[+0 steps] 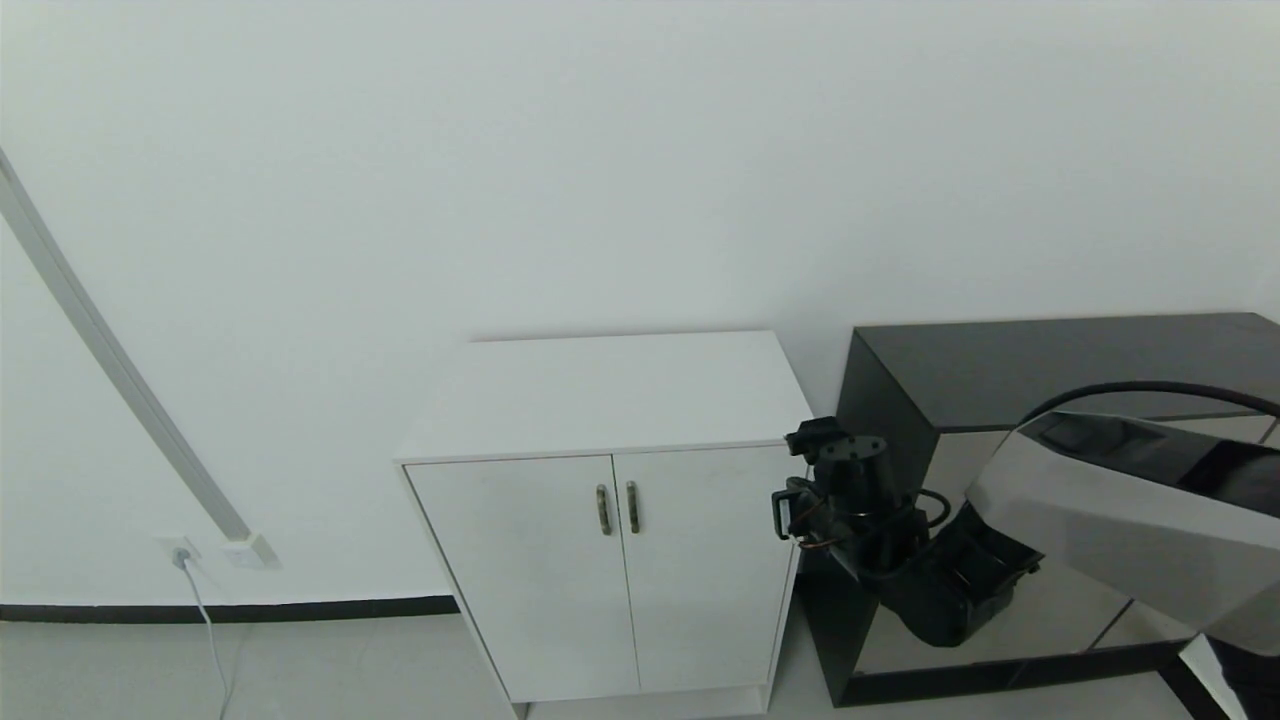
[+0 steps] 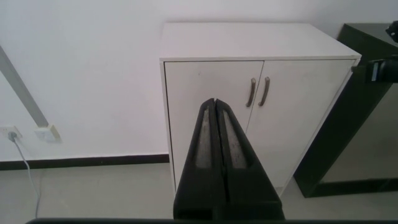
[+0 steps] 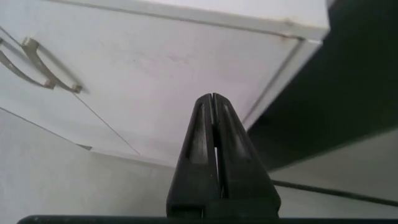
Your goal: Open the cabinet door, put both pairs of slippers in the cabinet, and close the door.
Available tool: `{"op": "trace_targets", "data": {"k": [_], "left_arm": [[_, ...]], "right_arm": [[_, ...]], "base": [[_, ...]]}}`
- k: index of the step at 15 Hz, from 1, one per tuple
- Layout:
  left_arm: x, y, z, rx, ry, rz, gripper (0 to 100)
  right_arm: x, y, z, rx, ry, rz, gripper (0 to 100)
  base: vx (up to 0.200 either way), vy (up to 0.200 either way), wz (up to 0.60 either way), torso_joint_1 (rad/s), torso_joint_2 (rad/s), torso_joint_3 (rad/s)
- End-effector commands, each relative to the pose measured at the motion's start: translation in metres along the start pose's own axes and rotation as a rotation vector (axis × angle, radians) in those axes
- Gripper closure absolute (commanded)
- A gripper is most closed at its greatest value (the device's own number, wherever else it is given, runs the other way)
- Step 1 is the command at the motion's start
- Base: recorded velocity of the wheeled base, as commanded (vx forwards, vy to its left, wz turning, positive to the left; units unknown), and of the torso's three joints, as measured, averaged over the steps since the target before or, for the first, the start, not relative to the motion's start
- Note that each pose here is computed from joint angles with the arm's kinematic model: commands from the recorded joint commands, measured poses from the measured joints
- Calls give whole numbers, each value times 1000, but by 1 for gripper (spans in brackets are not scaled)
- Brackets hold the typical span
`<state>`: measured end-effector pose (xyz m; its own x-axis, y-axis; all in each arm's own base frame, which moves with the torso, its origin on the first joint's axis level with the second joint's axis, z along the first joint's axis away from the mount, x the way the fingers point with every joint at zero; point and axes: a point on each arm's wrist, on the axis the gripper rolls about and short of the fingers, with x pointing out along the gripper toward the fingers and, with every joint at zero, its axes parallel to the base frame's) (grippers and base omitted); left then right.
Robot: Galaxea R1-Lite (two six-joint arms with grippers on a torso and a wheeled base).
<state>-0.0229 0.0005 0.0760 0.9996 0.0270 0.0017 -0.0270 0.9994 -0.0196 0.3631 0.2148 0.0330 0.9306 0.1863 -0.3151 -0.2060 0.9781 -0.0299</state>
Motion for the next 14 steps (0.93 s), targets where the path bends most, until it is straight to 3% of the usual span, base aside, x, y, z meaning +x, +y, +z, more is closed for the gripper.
{"op": "trace_targets", "data": {"k": [1,10,14], "left_arm": [[0,0,0,0,0,1,100],[0,0,0,0,2,2,100],[0,0,0,0,2,2,100]], "right_arm": [[-20,-13,14,13,-22,-30,100],[-98,-101,15,58,-8,-284,100],[-149,-122,11,76,-13,-332,100]], "base": [[0,0,0,0,0,0],[0,0,0,0,0,0],[0,0,0,0,0,0]]}}
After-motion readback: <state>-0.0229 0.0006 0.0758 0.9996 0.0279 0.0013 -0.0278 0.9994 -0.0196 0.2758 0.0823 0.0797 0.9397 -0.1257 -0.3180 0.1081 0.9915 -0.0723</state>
